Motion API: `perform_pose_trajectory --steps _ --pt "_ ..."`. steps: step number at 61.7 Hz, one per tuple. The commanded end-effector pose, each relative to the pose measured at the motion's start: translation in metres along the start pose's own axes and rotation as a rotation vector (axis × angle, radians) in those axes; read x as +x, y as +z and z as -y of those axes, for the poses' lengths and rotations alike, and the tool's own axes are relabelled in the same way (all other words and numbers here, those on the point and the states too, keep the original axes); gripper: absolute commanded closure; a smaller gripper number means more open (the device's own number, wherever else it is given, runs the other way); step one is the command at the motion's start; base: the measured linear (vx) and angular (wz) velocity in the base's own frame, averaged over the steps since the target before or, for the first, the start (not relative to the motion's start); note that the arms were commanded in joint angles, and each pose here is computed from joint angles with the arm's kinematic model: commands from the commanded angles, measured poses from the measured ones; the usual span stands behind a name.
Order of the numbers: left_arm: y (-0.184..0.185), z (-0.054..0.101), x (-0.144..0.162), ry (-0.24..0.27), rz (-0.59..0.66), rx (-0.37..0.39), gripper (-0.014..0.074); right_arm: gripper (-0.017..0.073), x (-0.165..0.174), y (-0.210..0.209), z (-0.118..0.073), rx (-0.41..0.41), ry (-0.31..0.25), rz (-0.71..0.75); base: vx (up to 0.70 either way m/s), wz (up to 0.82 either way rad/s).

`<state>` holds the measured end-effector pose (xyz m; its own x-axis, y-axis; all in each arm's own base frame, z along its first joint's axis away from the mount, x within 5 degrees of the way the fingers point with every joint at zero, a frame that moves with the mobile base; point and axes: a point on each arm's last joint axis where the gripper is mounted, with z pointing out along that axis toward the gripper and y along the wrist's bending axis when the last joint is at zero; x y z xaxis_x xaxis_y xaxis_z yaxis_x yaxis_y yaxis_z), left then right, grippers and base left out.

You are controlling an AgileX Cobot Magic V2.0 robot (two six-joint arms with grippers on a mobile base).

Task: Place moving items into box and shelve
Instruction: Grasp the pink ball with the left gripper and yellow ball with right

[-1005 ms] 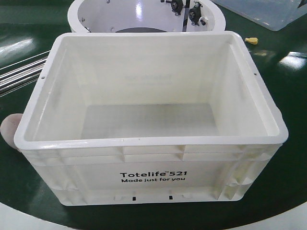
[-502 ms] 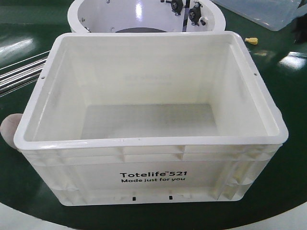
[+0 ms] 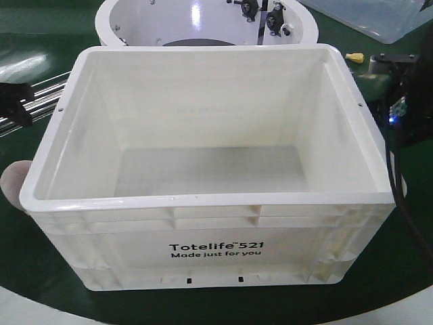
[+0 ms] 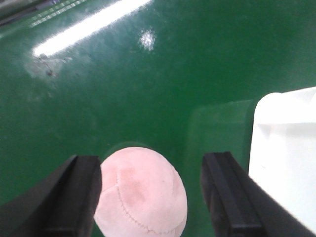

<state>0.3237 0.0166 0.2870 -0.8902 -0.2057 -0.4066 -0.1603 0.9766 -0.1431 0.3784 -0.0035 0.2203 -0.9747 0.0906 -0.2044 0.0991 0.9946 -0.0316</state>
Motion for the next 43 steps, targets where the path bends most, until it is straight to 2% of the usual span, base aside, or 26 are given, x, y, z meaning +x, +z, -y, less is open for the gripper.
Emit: perform_pose_trajectory --steps 1,12,24,31,43 --pt "-0.014 0.004 -0.008 -0.014 0.068 0.026 0.0063 -0.0004 -0.007 -0.012 0.003 0.003 -0.009 0.047 0.0 0.0" --pt "-0.005 0.003 -0.007 -0.012 0.023 0.022 0.0063 -0.0004 -0.007 0.022 0.003 0.037 -0.025 -0.045 0.0 0.0" --pt "0.007 0.001 0.002 -0.001 -0.041 0.017 0.0063 -0.0004 -0.003 0.055 -0.001 0.021 -0.011 -0.152 0.0 0.0" --pt "0.018 -0.001 0.011 0.013 -0.091 0.014 0.0063 -0.0004 -0.004 0.059 -0.001 0.017 -0.009 -0.152 0.0 0.0" --pt "0.033 0.002 0.027 0.036 -0.229 0.076 0.0067 -0.0004 -0.004 0.058 -0.001 0.02 -0.012 -0.15 0.0 0.0"
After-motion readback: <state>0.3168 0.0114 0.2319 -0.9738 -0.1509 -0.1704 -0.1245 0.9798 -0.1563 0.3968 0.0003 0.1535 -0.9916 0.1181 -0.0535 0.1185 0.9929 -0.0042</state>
